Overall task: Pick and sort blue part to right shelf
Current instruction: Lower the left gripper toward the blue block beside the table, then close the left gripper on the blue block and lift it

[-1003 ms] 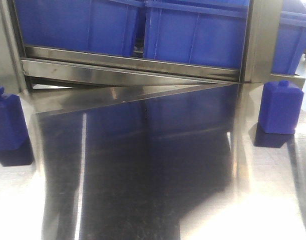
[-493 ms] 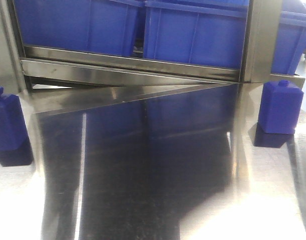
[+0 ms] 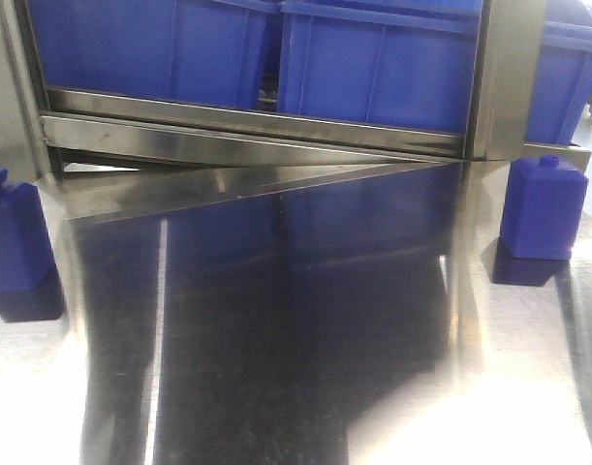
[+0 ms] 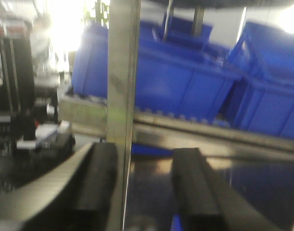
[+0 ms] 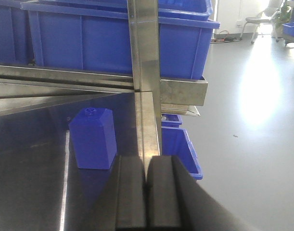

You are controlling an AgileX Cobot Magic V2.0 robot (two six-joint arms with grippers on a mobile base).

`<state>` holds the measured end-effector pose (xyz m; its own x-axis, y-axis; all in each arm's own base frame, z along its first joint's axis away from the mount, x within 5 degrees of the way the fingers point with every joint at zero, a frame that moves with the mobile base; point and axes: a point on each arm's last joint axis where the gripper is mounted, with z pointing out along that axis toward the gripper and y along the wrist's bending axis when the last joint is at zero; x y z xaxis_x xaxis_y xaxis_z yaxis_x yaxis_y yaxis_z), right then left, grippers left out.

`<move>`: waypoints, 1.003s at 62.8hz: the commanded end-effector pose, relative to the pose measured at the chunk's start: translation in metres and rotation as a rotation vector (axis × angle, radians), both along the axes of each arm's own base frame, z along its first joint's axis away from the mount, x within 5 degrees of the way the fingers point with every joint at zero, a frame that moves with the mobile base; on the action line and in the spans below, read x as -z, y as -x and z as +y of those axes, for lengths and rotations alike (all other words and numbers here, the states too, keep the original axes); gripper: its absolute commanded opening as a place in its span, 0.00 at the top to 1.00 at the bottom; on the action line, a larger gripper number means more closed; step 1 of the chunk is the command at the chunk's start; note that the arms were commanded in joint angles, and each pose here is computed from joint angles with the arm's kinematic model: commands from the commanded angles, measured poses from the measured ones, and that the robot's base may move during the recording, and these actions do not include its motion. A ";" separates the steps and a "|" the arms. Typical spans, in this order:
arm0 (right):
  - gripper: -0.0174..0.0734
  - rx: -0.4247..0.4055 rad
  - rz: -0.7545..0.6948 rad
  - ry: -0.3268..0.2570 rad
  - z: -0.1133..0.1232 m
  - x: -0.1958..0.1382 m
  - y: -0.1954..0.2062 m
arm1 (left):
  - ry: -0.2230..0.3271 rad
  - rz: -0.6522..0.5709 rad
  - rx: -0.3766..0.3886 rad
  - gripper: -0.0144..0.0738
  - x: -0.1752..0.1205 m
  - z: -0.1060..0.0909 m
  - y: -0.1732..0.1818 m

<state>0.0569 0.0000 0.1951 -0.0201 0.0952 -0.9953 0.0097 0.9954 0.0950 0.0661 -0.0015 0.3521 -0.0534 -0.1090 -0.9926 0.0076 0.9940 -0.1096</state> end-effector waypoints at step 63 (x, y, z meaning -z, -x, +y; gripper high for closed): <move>0.74 0.017 -0.131 0.003 -0.001 -0.017 0.003 | 0.013 1.044 0.149 0.18 0.000 -0.069 -0.215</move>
<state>0.0569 0.0000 0.1951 -0.0201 0.0952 -0.9953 0.0097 0.9954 0.0950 0.2781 -0.0699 0.3312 -0.9247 -0.0145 -0.3804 0.0421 0.9893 -0.1399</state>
